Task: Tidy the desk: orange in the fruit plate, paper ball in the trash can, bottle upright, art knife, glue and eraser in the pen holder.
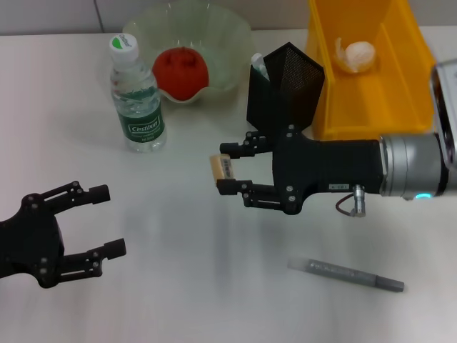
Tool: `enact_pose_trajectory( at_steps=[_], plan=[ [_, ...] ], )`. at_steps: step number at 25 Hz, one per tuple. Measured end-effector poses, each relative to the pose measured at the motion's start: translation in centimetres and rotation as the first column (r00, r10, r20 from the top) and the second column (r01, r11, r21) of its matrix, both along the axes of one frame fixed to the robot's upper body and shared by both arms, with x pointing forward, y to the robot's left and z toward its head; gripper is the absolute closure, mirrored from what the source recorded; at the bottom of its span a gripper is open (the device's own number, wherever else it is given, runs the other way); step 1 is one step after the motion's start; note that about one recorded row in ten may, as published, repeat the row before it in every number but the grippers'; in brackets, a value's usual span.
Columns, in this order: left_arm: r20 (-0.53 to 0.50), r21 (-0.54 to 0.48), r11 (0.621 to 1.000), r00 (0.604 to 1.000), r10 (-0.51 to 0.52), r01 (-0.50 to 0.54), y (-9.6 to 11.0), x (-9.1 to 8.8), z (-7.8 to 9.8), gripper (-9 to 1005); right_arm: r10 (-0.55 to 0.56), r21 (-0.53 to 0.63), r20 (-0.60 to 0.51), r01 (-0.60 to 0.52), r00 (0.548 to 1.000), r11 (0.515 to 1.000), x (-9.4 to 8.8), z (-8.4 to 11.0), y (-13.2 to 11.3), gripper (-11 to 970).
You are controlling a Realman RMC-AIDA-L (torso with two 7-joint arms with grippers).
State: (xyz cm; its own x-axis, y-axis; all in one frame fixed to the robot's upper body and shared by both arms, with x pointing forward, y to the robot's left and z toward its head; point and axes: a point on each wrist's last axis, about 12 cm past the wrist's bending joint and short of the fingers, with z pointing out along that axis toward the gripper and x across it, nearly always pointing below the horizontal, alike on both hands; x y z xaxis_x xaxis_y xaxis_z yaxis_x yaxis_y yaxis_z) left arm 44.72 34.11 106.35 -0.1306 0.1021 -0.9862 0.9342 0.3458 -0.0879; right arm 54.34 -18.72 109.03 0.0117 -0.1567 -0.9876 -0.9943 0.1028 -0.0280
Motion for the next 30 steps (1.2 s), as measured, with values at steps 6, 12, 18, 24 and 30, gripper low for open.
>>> enact_pose_trajectory(
  at_steps=[6, 12, 18, 24, 30],
  plan=[
    [0.003, -0.01, 1.0, 1.0, 0.002, -0.002, -0.2, 0.1, 0.0, 169, -0.033, 0.043, 0.0, 0.033, 0.999, 0.999, -0.6, -1.0, -0.1, 496],
    [0.006, -0.013, 1.0, 1.0, 0.002, -0.002, -0.3, 0.2, 0.1, 169, -0.037, 0.054, 0.003, 0.037, 0.999, 0.998, -0.6, -0.9, -0.2, 497],
    [0.008, -0.014, 1.0, 1.0, 0.001, -0.001, -0.4, 0.3, 0.1, 169, -0.187, 0.118, 0.002, 0.185, 0.982, 0.976, 0.5, -0.4, -1.6, 497],
    [0.012, -0.015, 1.0, 1.0, -0.001, 0.001, -0.4, 0.5, 0.2, 169, -0.348, 0.144, -0.006, 0.345, 0.937, 0.927, 2.1, -0.2, -3.3, 497],
    [0.017, -0.016, 1.0, 1.0, -0.002, 0.003, -0.5, 0.5, 0.2, 169, -0.507, 0.121, -0.011, 0.504, 0.862, 0.855, 4.3, 0.0, -4.5, 498]
  ],
)
